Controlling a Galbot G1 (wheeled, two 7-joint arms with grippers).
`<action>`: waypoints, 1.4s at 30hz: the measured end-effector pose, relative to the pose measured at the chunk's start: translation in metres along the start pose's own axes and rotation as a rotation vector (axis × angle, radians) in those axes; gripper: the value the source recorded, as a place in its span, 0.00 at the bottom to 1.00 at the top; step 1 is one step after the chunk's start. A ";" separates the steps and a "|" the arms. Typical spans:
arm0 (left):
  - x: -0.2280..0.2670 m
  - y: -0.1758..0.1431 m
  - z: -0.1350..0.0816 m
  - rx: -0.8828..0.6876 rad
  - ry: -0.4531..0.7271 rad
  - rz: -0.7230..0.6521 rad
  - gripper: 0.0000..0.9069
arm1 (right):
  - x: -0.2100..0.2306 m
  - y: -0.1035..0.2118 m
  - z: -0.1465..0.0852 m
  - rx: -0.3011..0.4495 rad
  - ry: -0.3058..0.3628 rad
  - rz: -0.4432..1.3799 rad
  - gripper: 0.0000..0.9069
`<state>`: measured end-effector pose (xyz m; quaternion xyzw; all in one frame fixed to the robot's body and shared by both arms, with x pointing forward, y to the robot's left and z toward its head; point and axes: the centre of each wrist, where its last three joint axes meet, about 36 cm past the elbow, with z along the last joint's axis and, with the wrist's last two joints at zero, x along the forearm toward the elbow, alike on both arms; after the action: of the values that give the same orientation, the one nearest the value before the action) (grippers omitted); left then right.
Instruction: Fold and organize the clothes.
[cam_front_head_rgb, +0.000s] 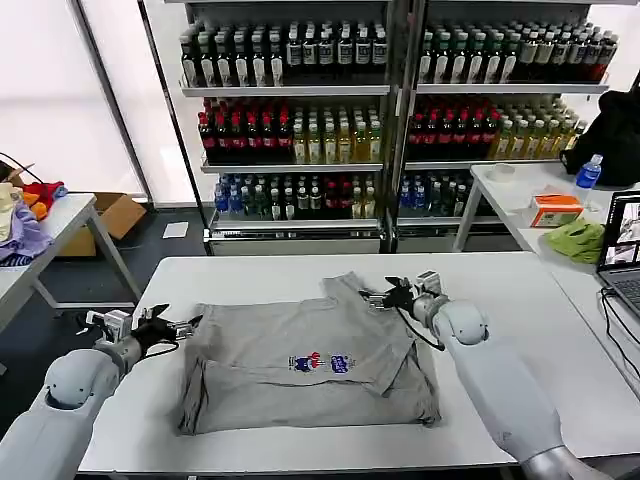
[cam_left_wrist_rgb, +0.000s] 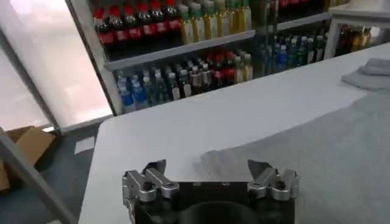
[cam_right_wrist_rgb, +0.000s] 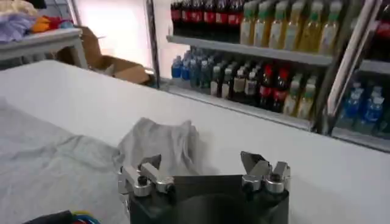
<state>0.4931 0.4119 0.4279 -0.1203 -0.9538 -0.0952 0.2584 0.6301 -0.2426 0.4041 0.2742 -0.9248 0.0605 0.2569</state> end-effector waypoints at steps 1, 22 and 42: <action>-0.003 0.000 0.000 0.003 0.002 0.001 1.00 | -0.003 0.001 -0.002 0.001 0.004 -0.001 1.00; -0.035 -0.011 0.014 0.043 0.046 0.040 0.51 | -0.047 0.023 -0.027 0.014 0.047 -0.024 0.00; -0.040 -0.012 0.008 0.033 0.017 0.047 0.02 | -0.038 0.025 -0.026 -0.011 0.031 -0.014 0.00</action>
<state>0.5193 0.3951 0.3988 -0.1375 -0.9499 -0.0745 0.2706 0.6556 -0.1970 0.4076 0.2782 -0.9191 0.0577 0.2730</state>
